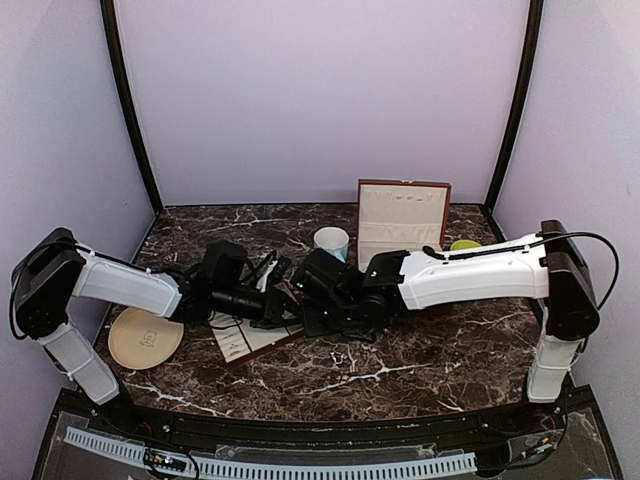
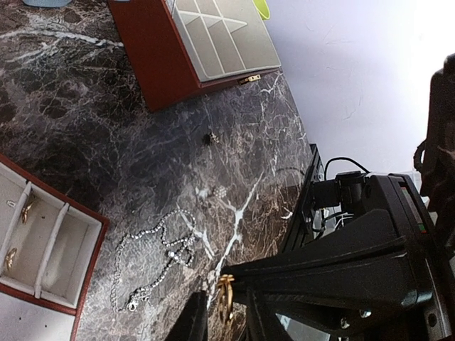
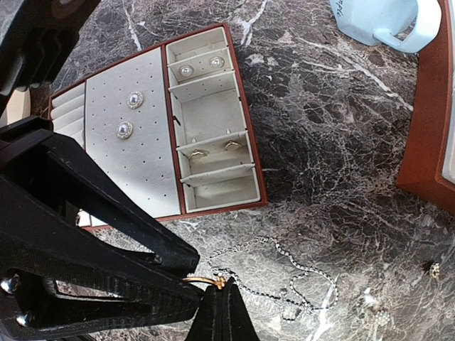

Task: Organize the mixed jewelry
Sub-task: Pass from the right arm to the left, then pass from the left arm to the right

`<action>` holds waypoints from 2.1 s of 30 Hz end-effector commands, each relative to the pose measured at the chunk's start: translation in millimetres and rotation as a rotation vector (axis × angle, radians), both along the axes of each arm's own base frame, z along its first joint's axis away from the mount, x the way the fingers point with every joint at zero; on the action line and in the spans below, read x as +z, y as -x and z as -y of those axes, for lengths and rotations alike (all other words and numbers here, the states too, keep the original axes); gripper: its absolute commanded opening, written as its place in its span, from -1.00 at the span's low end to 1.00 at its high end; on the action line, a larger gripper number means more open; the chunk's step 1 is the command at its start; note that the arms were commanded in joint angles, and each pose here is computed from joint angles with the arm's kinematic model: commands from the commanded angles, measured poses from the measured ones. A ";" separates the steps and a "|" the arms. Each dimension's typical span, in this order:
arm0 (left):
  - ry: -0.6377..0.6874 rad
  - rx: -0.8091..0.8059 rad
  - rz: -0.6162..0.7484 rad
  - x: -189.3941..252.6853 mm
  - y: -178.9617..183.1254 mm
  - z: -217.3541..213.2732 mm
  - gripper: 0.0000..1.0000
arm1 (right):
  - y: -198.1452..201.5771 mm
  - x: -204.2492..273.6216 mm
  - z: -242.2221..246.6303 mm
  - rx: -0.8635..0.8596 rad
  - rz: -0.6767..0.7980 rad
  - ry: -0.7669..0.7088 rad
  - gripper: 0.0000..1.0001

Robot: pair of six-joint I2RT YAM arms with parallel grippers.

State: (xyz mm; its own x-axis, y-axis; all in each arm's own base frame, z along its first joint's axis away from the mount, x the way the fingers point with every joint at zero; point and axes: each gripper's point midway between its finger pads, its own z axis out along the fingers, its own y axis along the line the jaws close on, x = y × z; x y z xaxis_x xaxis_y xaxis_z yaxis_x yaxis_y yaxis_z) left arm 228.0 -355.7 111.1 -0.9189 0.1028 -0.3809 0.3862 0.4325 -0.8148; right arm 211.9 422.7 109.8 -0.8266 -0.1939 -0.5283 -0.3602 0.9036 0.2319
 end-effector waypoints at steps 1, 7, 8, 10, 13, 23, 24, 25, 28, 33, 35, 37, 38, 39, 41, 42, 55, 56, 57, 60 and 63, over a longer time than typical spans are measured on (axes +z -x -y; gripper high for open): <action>0.012 -0.032 0.023 7.4 0.7 7.6 -0.63 | -3.7 16.9 -5.2 0.002 0.020 -0.055 -1.00; 0.003 -0.037 0.019 5.0 1.7 7.7 -0.75 | -3.8 16.5 -5.1 0.001 0.021 -0.055 -1.00; 0.002 -0.037 0.019 4.9 2.1 7.8 -0.79 | -3.6 16.4 -4.9 0.001 0.020 -0.055 -1.00; 0.002 -0.038 0.017 4.4 2.3 7.9 -0.83 | -3.5 16.8 -5.0 0.002 0.020 -0.057 -1.00; 0.002 -0.041 0.017 3.8 3.0 8.2 -0.91 | -3.9 17.8 -4.7 0.000 0.023 -0.058 -1.00; 0.065 -0.008 0.123 30.2 -2.3 5.3 -1.00 | -5.2 41.6 10.1 0.027 0.066 -0.107 -0.18; 0.074 -0.005 0.140 35.9 -2.6 4.8 -1.00 | -7.4 49.8 13.4 0.029 0.078 -0.131 -0.12; 0.076 0.007 0.156 38.6 -5.0 4.1 -1.00 | -8.2 56.2 16.4 0.041 0.087 -0.151 -0.06; 0.093 0.017 0.215 52.6 -7.9 1.7 -1.00 | -13.5 77.6 24.2 0.060 0.103 -0.261 0.03; 0.156 0.029 0.312 78.6 -10.0 -6.2 -1.00 | -16.0 104.0 31.5 0.134 0.088 -0.511 0.06; 0.225 0.012 0.357 95.3 -5.3 -9.3 -1.00 | -14.6 116.5 29.3 0.180 0.082 -0.616 0.06; 0.298 -0.022 0.397 111.3 2.5 -11.7 -1.00 | -8.6 130.1 23.3 0.247 0.076 -0.707 0.05; 0.340 -0.062 0.415 119.7 9.7 -11.4 -1.00 | -5.1 136.6 19.2 0.282 0.074 -0.743 0.03; 0.360 -0.077 0.417 124.0 12.5 -12.1 -1.00 | -0.9 140.4 14.6 0.319 0.064 -0.769 0.01; 0.418 -0.128 0.426 134.0 22.0 -12.5 -1.00 | 7.0 149.4 5.7 0.388 0.050 -0.818 -0.02; 0.448 -0.153 0.439 139.6 26.9 -13.3 -1.00 | 11.0 152.1 2.1 0.419 0.040 -0.837 -0.04; 0.542 -0.252 0.390 147.1 44.1 -13.4 -1.00 | 31.4 160.0 -7.4 0.535 -0.022 -0.925 -0.33; 0.542 -0.252 0.391 146.9 44.2 -13.4 -1.00 | 32.3 159.7 -8.6 0.541 -0.026 -0.923 -0.36; 0.540 -0.253 0.390 146.9 43.9 -13.3 -1.00 | 33.1 158.2 -9.5 0.545 -0.031 -0.918 -0.39; 0.538 -0.254 0.391 146.7 43.7 -12.8 -1.00 | 35.3 155.6 -12.3 0.557 -0.043 -0.913 -0.46; 0.534 -0.250 0.389 145.9 42.7 -12.8 -1.00 | 36.3 156.0 -13.1 0.561 -0.043 -0.914 -0.55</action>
